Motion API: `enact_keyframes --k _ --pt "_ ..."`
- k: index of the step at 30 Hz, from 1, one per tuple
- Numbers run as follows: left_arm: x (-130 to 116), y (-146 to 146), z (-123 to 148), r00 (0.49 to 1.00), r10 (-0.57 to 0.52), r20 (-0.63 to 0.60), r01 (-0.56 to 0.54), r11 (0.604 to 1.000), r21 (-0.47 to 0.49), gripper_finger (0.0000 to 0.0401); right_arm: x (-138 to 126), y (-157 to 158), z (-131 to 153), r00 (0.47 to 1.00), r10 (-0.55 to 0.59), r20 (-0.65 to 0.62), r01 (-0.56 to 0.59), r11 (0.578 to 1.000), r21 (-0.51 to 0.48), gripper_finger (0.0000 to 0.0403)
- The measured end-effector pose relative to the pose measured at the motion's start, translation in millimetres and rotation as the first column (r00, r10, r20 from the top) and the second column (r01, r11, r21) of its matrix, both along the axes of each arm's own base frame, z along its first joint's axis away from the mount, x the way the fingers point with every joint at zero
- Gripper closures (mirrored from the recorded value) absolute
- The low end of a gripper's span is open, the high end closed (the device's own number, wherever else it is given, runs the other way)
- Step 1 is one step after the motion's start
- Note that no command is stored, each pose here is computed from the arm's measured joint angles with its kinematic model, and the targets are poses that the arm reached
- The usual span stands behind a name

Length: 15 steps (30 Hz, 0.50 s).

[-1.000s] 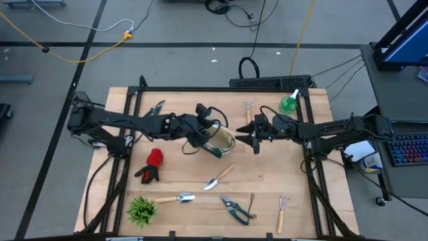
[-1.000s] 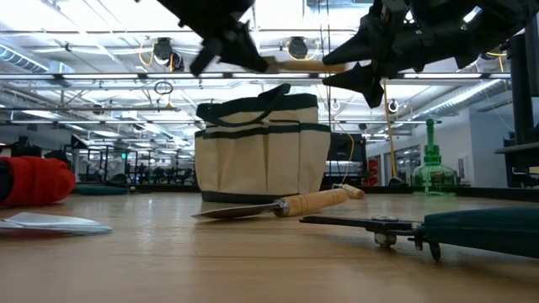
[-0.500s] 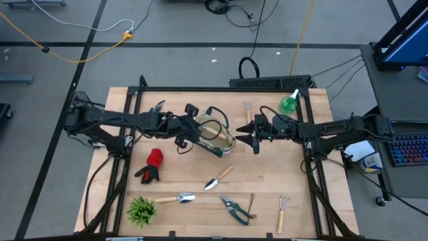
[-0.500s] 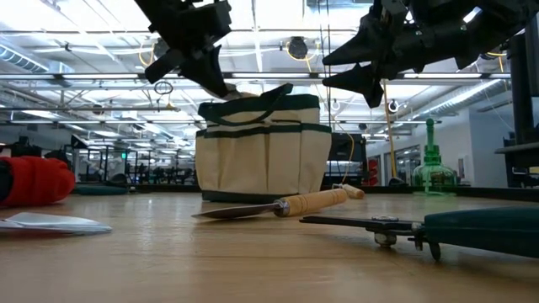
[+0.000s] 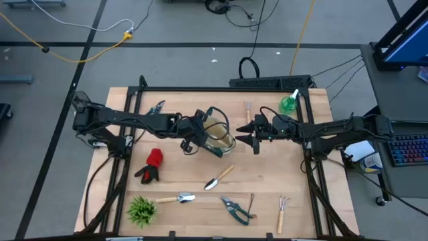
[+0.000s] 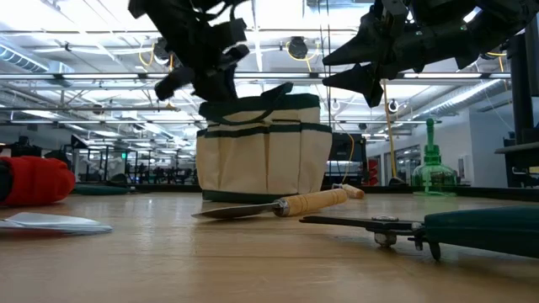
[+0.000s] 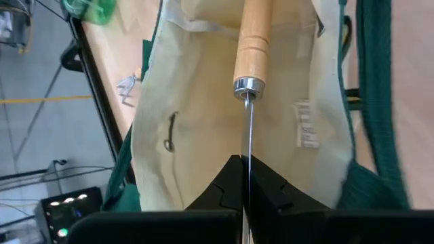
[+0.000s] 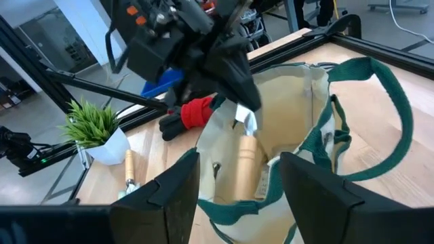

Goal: Pick & Place Garden tools in Gardening bag
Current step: Put the top brown trowel into the gardening bag

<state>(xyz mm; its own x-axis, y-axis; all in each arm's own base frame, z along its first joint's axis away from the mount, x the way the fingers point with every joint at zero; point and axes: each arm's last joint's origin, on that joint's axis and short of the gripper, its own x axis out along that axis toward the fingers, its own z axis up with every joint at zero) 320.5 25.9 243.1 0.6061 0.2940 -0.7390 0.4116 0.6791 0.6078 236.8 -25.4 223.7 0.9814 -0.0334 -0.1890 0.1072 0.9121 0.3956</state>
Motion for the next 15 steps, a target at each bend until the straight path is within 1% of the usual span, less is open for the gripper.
enact_keyframes --k 5,7,8,12,15 --pt "7.1 7.6 -4.4 1.0 -0.016 0.017 0.015 0.999 0.032 0.04 0.0 0.0 0.0 1.0 0.0 0.0 0.0 1.0 0.0 0.0208" --pt "7.5 11.1 -3.6 0.999 -0.021 0.03 0.021 1.0 0.016 0.0399 0.0 0.0 0.0 1.0 0.0 0.0 0.0 1.0 0.0 0.0207" --pt "7.6 12.5 -3.0 0.999 -0.031 0.039 0.031 1.0 -0.004 0.0399 0.0 0.0 0.0 1.0 0.0 0.0 0.0 1.0 0.0 0.0207" --pt "6.3 18.0 -4.6 0.997 -0.054 0.053 0.061 0.987 -0.15 0.04 0.0 0.0 0.0 1.0 -0.001 0.0 0.001 1.0 -0.003 0.0208" --pt "6.2 21.7 -10.6 0.999 -0.036 0.027 0.041 0.979 -0.202 0.0399 0.0 0.1 0.0 1.0 0.005 -0.001 -0.005 0.999 -0.033 0.021"
